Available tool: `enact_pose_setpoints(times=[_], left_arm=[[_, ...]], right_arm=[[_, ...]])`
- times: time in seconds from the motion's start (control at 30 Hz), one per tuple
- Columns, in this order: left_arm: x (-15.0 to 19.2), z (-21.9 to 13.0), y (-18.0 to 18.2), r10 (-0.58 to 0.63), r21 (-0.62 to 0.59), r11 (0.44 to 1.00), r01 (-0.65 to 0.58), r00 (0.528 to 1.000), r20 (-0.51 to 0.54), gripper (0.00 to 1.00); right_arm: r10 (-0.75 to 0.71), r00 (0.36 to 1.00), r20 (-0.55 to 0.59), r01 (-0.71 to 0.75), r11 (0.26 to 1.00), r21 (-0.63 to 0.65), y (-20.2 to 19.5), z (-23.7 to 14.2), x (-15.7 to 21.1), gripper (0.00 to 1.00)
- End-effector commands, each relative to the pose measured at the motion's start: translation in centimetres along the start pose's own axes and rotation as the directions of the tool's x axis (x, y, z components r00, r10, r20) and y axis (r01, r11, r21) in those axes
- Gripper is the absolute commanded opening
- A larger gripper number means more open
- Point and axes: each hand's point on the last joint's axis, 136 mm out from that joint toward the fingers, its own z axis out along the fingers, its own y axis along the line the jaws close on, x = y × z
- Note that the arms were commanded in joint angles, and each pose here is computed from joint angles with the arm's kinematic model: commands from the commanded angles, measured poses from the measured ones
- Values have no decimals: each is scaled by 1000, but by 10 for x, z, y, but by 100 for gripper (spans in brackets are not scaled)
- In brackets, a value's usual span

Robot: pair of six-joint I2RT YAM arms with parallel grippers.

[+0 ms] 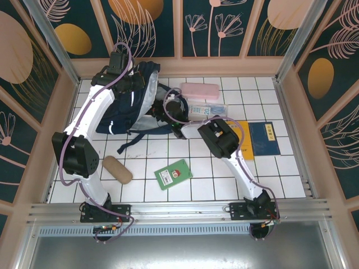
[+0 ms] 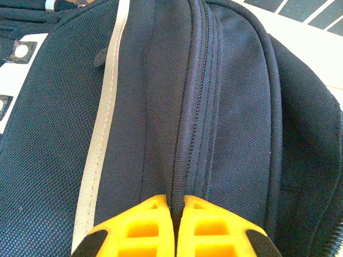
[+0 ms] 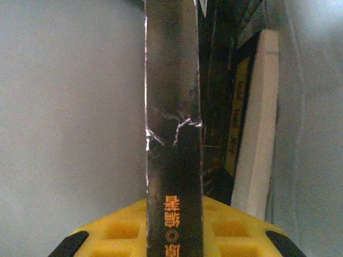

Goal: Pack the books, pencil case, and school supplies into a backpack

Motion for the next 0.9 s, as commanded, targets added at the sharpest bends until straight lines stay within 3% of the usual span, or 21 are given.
enact_pose_setpoints(times=[0.0,0.3,0.5,0.67,0.77,0.87], left_arm=[[-49,-40,-37,0,134,991,-24,984,177,0],[-53,-47,-35,-6,128,992,-19,982,189,0],[-51,-43,-34,-16,132,991,-8,984,179,0],[-51,-42,-34,-13,130,991,-10,984,177,0],[-52,-42,-34,-8,128,992,-15,984,181,0],[-53,-41,-33,-5,124,992,-18,983,181,0]], right_arm=[[-5,999,39,13,978,-210,70,10,-8,0],[-4,997,72,20,974,-225,80,10,-17,0],[-34,998,51,37,997,-74,47,39,0,0],[-81,997,8,79,987,137,6,45,10,17],[-140,990,-31,143,958,250,-5,39,10,35],[-181,981,-68,193,931,310,-9,32,8,43]])
